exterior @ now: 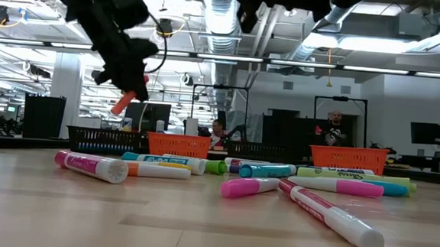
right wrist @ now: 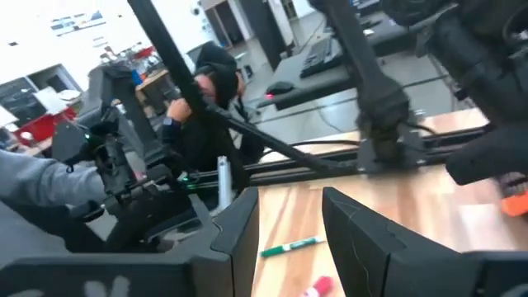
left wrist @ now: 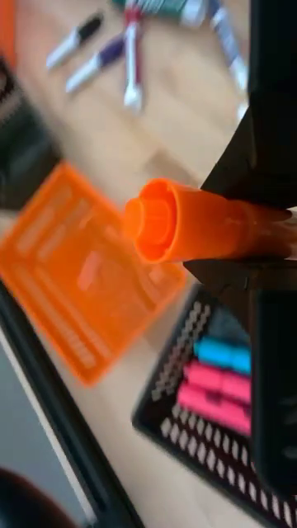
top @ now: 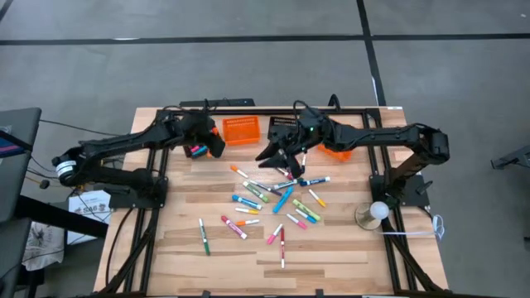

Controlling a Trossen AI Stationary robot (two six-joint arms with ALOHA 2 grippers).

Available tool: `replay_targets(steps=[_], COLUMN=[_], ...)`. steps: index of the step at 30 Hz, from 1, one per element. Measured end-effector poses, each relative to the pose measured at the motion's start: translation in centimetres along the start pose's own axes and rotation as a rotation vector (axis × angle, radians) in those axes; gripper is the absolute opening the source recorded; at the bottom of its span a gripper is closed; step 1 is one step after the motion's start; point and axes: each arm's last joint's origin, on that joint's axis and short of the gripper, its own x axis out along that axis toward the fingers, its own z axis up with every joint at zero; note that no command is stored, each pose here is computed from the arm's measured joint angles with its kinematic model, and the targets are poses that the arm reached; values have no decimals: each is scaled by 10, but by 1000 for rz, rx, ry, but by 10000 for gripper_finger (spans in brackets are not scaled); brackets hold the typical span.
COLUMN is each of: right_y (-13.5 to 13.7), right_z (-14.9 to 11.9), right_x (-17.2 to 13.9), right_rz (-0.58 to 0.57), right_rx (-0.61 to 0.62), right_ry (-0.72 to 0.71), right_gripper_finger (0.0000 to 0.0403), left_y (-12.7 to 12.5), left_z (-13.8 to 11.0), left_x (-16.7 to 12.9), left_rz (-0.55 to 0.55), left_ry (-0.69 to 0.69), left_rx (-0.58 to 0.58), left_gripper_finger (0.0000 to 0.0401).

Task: Pick & Place Markers
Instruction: Put the orange highlighter pen into the left black bin

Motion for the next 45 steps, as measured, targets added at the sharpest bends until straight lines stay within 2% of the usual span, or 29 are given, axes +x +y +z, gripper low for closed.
replay_targets(steps=[3,8,12,17,25,33,45], right_y=[-8,-23,-33,-42,-49,-52,-54], right_z=[3,7,9,11,13,13,14], right_x=[-7,-19,-28,-38,-46,-49,-50], right_rz=[-23,-76,-109,-87,-106,-115,-121], right_rx=[-27,-29,-34,-29,-40,-48,-48], right_ry=[-13,-30,-41,-40,-46,-49,-51], right_gripper_finger=[123,123,123,123,123,123,123], left_y=[12,28,37,48,60,62,63], left_z=[1,8,25,43,29,20,12], left_x=[10,25,31,33,47,61,73], left_rz=[47,105,136,166,206,198,175], left_ry=[34,80,114,203,436,544,614], left_rx=[-45,-47,-1,78,172,262,287], left_gripper_finger=[58,58,58,58,58,58,63])
